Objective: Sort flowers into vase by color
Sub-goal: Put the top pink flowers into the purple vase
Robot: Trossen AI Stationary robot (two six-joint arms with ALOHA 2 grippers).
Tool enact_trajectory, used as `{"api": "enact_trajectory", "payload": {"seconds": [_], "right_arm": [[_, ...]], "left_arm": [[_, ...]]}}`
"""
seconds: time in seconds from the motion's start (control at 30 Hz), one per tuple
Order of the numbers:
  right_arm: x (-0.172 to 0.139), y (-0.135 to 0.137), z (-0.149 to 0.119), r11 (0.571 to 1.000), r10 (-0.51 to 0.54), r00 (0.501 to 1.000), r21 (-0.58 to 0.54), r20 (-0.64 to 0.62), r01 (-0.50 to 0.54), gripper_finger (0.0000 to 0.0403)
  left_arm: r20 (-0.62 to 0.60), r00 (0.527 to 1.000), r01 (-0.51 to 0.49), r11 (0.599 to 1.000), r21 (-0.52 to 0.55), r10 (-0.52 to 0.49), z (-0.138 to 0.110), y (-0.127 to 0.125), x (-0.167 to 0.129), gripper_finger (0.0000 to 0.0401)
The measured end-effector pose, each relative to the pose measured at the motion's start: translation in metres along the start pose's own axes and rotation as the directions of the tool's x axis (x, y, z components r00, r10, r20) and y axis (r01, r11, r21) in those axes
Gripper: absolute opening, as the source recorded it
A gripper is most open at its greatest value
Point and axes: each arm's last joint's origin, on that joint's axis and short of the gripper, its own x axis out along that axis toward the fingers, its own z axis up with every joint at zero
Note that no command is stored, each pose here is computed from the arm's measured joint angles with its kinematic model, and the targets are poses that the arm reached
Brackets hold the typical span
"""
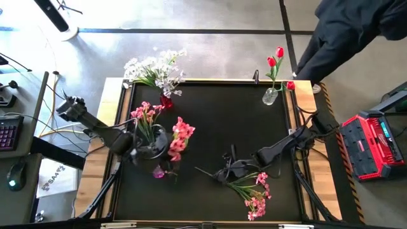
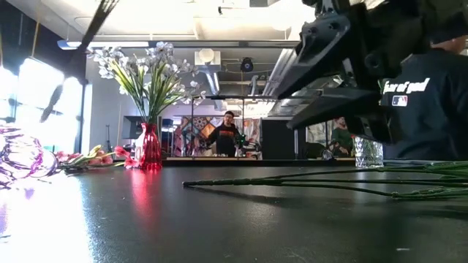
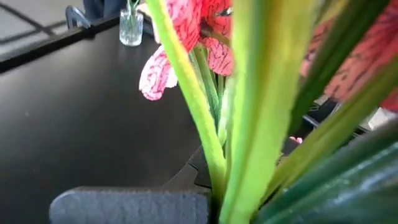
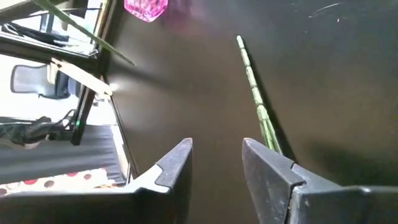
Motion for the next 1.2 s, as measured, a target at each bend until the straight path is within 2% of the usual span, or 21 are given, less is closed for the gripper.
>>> {"api": "enact_trajectory", "payload": {"seconds": [0.07, 0.3, 0.47, 0.67, 0.83, 1.07, 1.2], "right_arm": [[-0.001, 0.000, -0.003, 1.000, 0.002, 1.000, -0.002, 0.006, -0.002, 0.0130], [-0.004, 0.005, -0.010, 0.993, 0.033, 0.999, -0.114, -0.015, -0.035, 0.0132], [-0.018, 0.013, -0.008, 0.982, 0.051, 0.998, -0.181, -0.022, -0.054, 0.0132], [-0.046, 0.014, 0.000, 0.967, -0.058, 0.998, -0.252, -0.030, 0.048, 0.0132], [-0.057, 0.011, 0.002, 0.954, -0.121, 0.992, -0.281, -0.029, 0.108, 0.0132], [-0.057, 0.011, 0.000, 0.946, -0.120, 0.992, -0.307, -0.036, 0.104, 0.0132], [-0.057, 0.013, 0.001, 0.948, -0.102, 0.995, -0.305, -0.017, 0.092, 0.0132]], "left_arm": [[-0.023, 1.000, -0.004, 1.000, -0.022, 0.004, 0.000, 0.002, 0.009, 0.0000], [-0.060, 0.998, 0.022, 0.989, -0.143, -0.030, 0.009, 0.010, 0.040, 0.0000], [-0.124, 0.992, -0.013, 0.987, -0.161, -0.007, 0.003, 0.016, 0.064, 0.0000], [-0.174, 0.984, -0.070, 0.980, -0.185, 0.037, -0.009, 0.020, 0.086, 0.0000], [-0.196, 0.979, -0.106, 0.972, -0.210, 0.064, -0.007, 0.029, 0.095, 0.0001], [-0.250, 0.967, -0.106, 0.971, -0.213, 0.051, 0.001, 0.045, 0.105, 0.0041], [-0.294, 0.951, -0.151, 0.972, -0.178, 0.094, -0.001, 0.052, 0.105, 0.0077]]}}
